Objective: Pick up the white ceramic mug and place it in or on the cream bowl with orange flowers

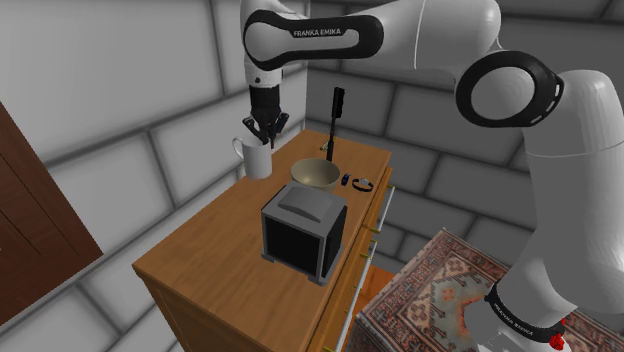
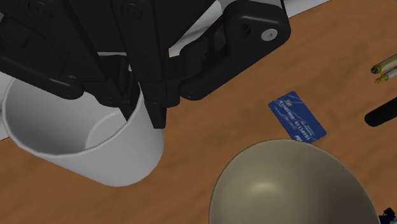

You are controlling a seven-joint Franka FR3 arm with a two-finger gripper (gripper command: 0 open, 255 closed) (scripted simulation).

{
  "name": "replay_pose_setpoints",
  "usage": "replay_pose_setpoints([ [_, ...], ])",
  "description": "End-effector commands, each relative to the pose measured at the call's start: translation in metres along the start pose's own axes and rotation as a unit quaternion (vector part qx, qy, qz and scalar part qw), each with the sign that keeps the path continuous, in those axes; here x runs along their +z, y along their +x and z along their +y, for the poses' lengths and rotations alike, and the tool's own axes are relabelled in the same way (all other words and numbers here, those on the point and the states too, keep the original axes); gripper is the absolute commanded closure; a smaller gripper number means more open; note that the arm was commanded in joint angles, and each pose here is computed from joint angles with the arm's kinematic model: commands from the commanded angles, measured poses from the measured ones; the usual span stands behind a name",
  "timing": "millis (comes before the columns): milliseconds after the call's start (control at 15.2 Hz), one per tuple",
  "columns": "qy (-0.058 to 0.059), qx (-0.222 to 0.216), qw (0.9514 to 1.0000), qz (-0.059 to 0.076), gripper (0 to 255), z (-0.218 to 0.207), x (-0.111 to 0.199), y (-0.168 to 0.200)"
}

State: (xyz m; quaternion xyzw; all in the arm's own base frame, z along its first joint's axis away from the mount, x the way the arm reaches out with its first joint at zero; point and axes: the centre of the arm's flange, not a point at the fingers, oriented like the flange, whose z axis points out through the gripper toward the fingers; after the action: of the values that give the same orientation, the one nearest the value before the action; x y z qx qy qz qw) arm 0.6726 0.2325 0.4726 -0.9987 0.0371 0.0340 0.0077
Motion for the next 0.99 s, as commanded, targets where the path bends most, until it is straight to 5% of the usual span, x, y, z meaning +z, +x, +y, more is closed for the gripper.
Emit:
replay_pose_setpoints([
  [0, 0.0, 0.0, 1.0, 0.0, 255, 0.0, -0.01, 0.0],
  [660, 0.0, 0.0, 1.0, 0.0, 255, -0.001, -0.06, -0.004],
  [924, 0.0, 0.0, 1.0, 0.0, 255, 0.048, -0.072, -0.022],
])
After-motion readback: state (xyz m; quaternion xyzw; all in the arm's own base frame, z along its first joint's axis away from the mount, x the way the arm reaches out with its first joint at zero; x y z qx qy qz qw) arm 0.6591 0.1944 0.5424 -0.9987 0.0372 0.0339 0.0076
